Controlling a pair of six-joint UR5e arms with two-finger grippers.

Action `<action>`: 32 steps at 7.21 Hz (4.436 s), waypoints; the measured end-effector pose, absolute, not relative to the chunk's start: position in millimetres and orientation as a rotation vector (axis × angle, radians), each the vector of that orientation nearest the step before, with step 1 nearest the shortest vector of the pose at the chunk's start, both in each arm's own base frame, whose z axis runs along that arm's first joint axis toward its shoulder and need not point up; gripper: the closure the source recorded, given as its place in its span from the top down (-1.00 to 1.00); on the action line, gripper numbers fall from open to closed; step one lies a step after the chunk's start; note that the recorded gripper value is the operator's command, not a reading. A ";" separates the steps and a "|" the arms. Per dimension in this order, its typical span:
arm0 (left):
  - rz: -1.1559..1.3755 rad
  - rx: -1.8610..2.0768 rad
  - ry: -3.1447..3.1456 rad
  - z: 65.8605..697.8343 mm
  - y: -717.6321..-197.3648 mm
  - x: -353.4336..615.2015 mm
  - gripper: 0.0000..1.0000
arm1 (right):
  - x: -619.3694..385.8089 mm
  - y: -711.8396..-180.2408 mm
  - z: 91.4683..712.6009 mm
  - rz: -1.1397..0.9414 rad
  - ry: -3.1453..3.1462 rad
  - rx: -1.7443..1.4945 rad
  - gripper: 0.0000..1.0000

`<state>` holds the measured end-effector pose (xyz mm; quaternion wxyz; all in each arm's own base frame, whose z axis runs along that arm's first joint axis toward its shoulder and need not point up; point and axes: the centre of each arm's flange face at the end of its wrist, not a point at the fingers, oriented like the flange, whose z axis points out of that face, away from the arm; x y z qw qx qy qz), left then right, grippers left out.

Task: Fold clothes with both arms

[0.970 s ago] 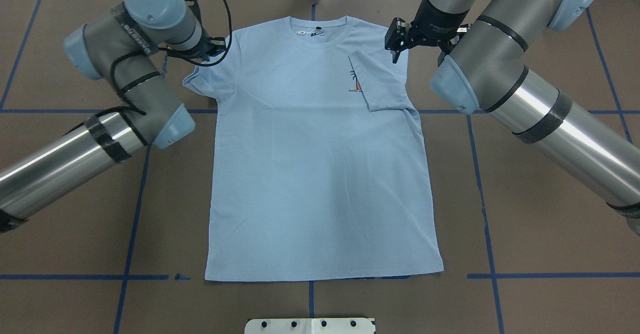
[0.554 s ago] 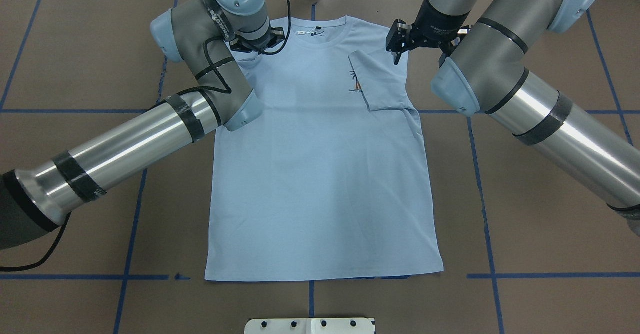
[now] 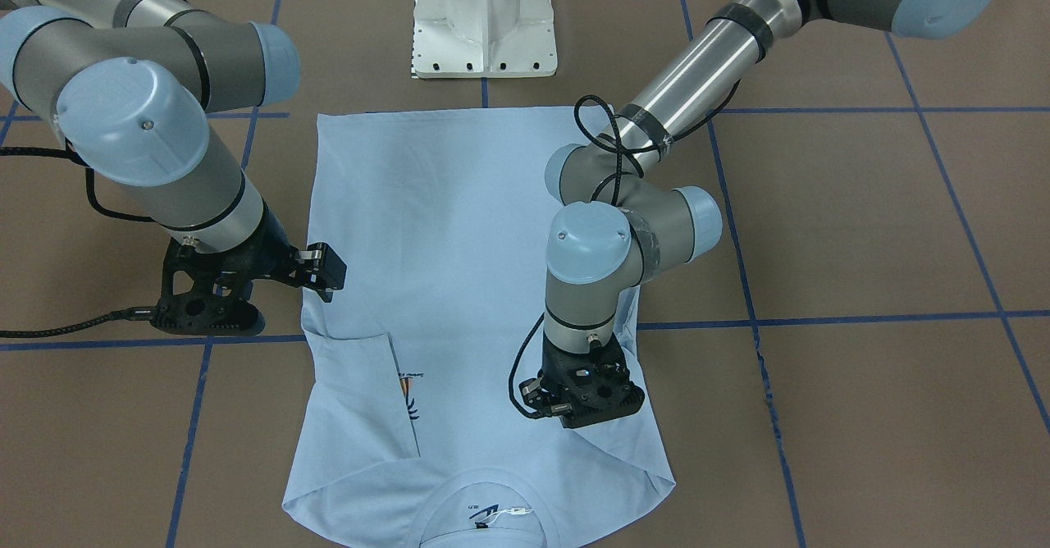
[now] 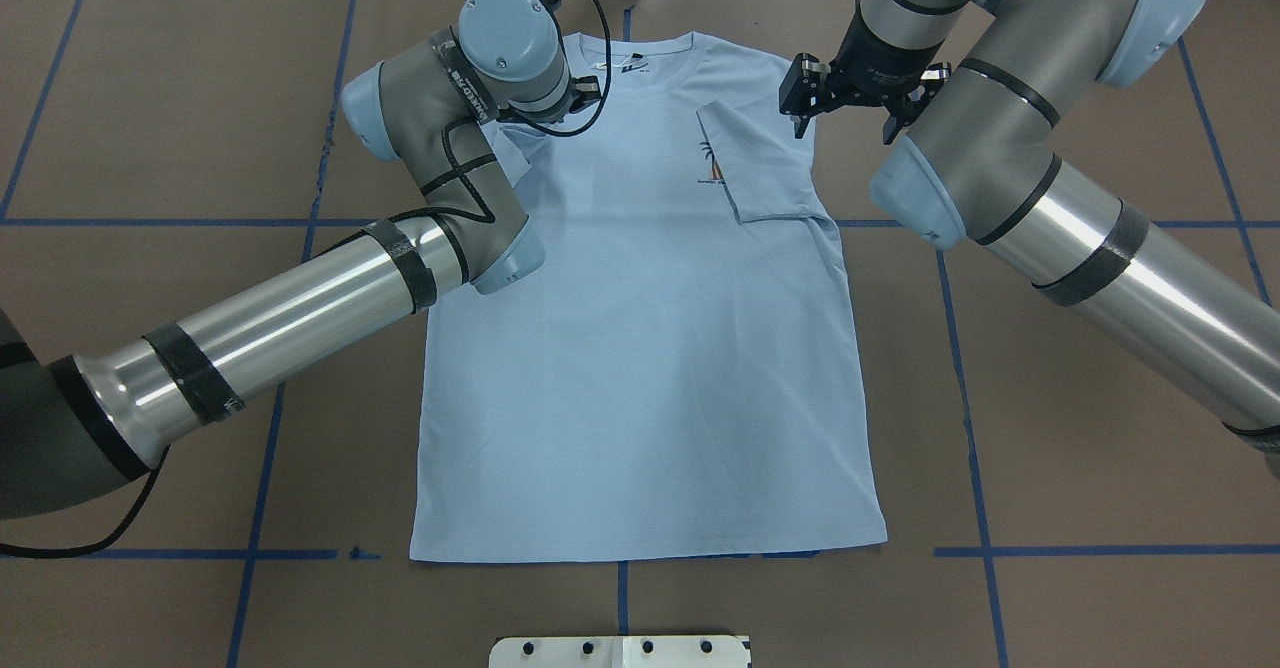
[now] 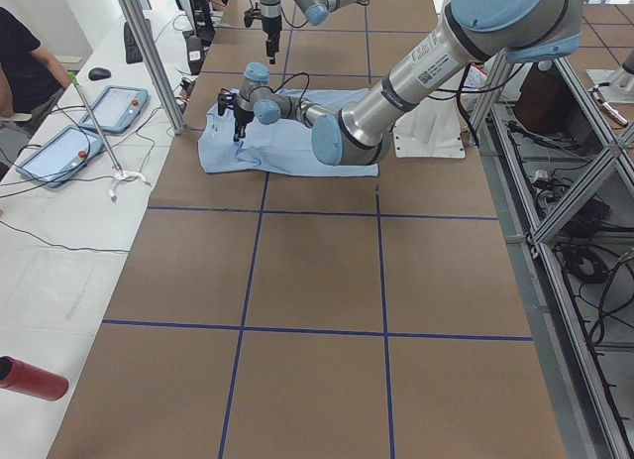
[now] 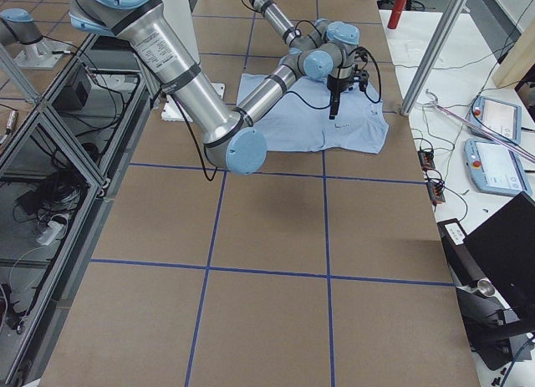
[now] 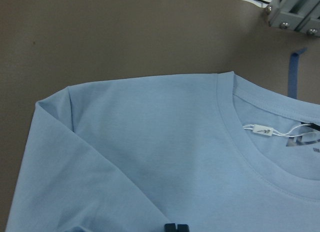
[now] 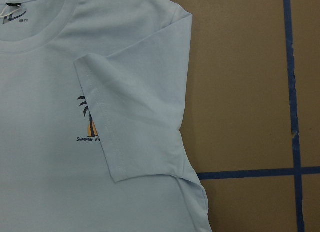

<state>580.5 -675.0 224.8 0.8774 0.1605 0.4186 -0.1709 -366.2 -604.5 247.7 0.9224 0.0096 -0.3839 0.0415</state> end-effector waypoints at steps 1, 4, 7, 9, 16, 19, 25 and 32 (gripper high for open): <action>-0.346 0.351 0.908 213.3 -670.8 584.2 0.51 | -368.3 -602.9 252.8 0.083 -0.789 0.022 1.00; -0.315 0.380 0.920 212.7 -672.8 579.7 0.52 | -370.4 -601.0 255.4 0.085 -0.791 0.023 1.00; -0.267 0.393 0.888 255.8 -651.8 552.1 0.53 | -374.2 -598.1 251.9 0.099 -0.801 0.019 1.00; -0.249 0.377 0.867 251.6 -633.3 549.8 0.51 | -376.9 -596.6 251.7 0.094 -0.817 0.033 1.00; -0.163 0.413 0.803 261.7 -616.7 564.6 -0.08 | -378.6 -594.4 261.8 0.093 -0.813 0.025 1.00; -0.090 0.450 0.757 260.3 -618.3 563.8 -0.09 | -378.2 -593.9 266.1 0.094 -0.809 0.022 1.00; -0.054 0.446 0.746 262.4 -607.2 575.9 -0.12 | -377.2 -592.7 276.9 0.095 -0.799 0.012 1.00; 0.024 0.468 0.724 257.7 -604.2 576.9 -1.00 | -376.9 -592.5 281.1 0.094 -0.794 0.009 1.00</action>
